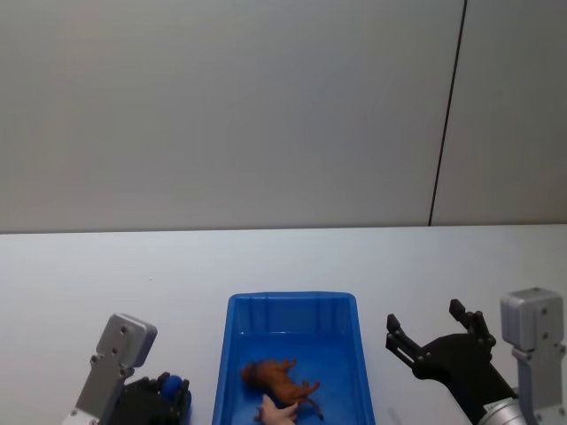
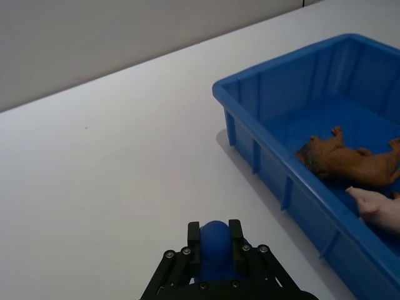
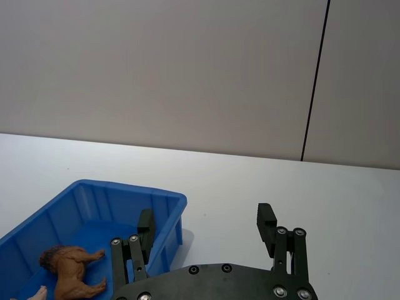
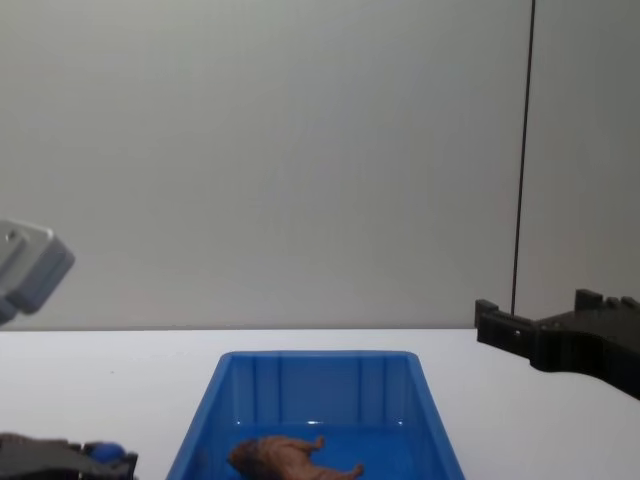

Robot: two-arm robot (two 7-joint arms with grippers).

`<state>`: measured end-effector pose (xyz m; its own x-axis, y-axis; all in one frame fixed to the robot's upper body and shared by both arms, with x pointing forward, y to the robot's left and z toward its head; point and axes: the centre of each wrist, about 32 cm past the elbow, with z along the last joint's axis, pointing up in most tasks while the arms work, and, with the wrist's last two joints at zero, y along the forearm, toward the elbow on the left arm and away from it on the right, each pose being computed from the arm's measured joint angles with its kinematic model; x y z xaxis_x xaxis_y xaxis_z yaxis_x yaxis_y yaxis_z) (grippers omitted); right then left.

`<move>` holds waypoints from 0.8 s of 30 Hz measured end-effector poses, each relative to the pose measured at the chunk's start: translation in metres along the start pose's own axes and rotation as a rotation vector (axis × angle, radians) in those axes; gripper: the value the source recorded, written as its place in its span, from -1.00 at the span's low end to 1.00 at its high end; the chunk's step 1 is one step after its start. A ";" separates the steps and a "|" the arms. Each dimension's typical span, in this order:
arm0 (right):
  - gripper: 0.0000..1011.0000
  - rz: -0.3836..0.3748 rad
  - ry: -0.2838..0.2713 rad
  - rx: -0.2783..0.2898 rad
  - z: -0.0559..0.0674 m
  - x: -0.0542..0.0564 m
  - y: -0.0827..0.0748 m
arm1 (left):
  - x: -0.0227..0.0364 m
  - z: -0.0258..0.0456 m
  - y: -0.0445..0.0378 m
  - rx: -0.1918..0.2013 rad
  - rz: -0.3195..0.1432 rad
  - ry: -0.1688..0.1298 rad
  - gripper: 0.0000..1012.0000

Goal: Pick up the two dolls from the table and place them into the box.

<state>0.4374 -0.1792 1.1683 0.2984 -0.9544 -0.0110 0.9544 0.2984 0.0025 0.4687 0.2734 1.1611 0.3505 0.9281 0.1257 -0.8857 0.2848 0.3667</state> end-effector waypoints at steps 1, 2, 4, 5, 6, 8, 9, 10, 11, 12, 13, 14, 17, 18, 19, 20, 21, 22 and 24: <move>0.98 0.000 0.000 0.000 0.000 0.000 0.000 | 0.0001 0.0011 0.0002 -0.006 0.001 -0.001 -0.48; 0.98 0.000 0.000 0.000 0.000 0.000 0.000 | 0.0002 0.0019 0.0003 -0.012 0.002 -0.003 -0.49; 0.98 0.000 0.000 0.000 0.000 0.000 0.000 | 0.0003 0.0055 0.0009 -0.034 0.005 -0.008 -0.51; 0.98 0.000 0.000 0.000 0.000 0.000 0.000 | 0.0004 0.0069 0.0011 -0.043 0.006 -0.010 -0.52; 0.98 0.000 0.000 0.000 0.000 0.000 0.000 | 0.0005 0.0097 0.0015 -0.058 0.007 -0.014 -0.54; 0.98 0.000 0.000 0.000 0.000 0.000 0.000 | 0.0007 0.0133 0.0020 -0.077 0.008 -0.020 -0.55; 0.98 0.000 0.000 0.000 0.000 0.000 0.000 | 0.0008 0.0149 0.0022 -0.085 0.009 -0.022 -0.55; 0.98 0.000 0.000 0.000 0.000 0.000 0.000 | 0.0009 0.0169 0.0024 -0.095 0.009 -0.026 -0.57; 0.98 0.000 0.000 0.000 0.000 0.000 0.000 | 0.0012 0.0206 0.0029 -0.114 0.010 -0.033 -0.57; 0.98 0.000 0.000 0.000 0.000 0.000 0.000 | 0.0013 0.0228 0.0031 -0.124 0.009 -0.036 -0.58; 0.98 0.000 0.000 0.000 0.000 0.000 0.000 | 0.0016 0.0261 0.0034 -0.141 0.007 -0.043 -0.59; 0.98 0.000 0.000 0.000 0.000 0.000 0.000 | 0.0018 0.0281 0.0035 -0.152 0.005 -0.047 -0.60; 0.98 0.000 0.000 0.000 0.000 0.000 0.000 | 0.0023 0.0371 0.0040 -0.195 -0.007 -0.063 -0.63; 0.98 0.000 0.000 0.000 0.000 0.000 0.000 | 0.0024 0.0389 0.0040 -0.205 -0.010 -0.066 -0.63; 0.98 0.000 0.000 0.000 0.000 0.000 0.000 | 0.0025 0.0413 0.0041 -0.216 -0.016 -0.069 -0.65; 0.98 0.000 0.000 0.000 0.000 0.000 0.000 | 0.0028 0.0449 0.0040 -0.234 -0.026 -0.076 -0.65; 0.98 0.000 0.000 0.000 0.000 0.000 0.000 | 0.0030 0.0467 0.0039 -0.244 -0.031 -0.078 -0.67; 0.98 0.000 0.000 0.000 0.000 0.000 0.000 | 0.0032 0.0502 0.0036 -0.262 -0.045 -0.084 -0.67; 0.98 0.000 0.000 0.000 0.000 0.000 0.000 | 0.0035 0.0538 0.0033 -0.280 -0.060 -0.088 -0.67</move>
<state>0.4374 -0.1792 1.1683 0.2984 -0.9544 -0.0110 0.9545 0.2983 0.0026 0.4834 0.2646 1.2124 0.4189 0.8867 0.1955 -0.9079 0.4049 0.1088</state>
